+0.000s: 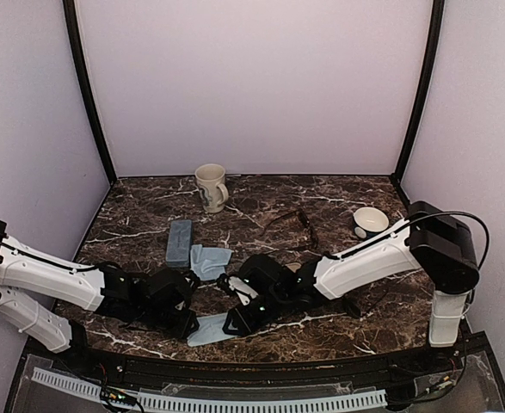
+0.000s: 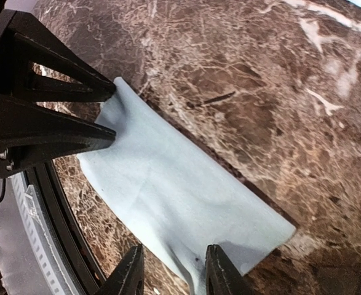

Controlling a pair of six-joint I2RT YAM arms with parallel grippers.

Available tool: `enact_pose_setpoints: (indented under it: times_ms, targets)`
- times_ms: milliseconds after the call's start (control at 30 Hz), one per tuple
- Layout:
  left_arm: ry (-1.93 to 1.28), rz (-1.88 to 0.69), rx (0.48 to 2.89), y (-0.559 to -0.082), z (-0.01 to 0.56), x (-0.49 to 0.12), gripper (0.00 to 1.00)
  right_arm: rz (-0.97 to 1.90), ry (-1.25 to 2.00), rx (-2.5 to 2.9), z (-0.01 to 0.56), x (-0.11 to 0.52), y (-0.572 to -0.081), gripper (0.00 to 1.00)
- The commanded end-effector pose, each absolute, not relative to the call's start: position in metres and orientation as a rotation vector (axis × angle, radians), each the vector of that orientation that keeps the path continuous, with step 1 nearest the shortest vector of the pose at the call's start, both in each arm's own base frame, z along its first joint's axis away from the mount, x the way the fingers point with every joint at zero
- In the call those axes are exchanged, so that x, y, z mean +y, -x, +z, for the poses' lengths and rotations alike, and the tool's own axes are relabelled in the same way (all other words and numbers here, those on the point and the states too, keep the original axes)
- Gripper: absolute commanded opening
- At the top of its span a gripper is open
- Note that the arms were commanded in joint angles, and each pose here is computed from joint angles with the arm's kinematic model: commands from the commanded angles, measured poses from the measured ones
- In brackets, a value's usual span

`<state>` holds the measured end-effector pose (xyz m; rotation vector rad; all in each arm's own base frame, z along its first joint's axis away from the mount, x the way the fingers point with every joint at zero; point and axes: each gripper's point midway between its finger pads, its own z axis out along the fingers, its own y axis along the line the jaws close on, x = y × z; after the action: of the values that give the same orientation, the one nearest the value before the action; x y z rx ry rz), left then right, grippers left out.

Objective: Organize the sunglasses
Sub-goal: Smooth out the folded cleaning cloth at the center of the board.

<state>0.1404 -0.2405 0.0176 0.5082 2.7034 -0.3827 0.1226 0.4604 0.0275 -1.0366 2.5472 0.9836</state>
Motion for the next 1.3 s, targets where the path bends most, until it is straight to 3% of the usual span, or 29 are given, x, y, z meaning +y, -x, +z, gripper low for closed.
enact_pose_setpoints:
  times_ms: [0, 667, 1033, 1267]
  targets:
    - [-0.534, -0.221, 2.776, -0.132, -0.005, -0.211, 0.34, 0.814, 1.025, 2.63, 0.009, 0.43, -0.127, 0.36]
    - [-0.559, -0.203, 2.742, -0.138, 0.006, -0.214, 0.34, 0.776, 0.993, 2.588, 0.036, 0.417, -0.136, 0.39]
    - [-0.555, -0.331, 2.638, -0.149, 0.043, -0.233, 0.5, 0.788, 0.966, 2.543, 0.041, 0.431, -0.157, 0.36]
    - [-0.539, -0.314, 2.657, -0.156, 0.041, -0.227, 0.52, 0.806, 0.996, 2.529, 0.037, 0.449, -0.164, 0.36]
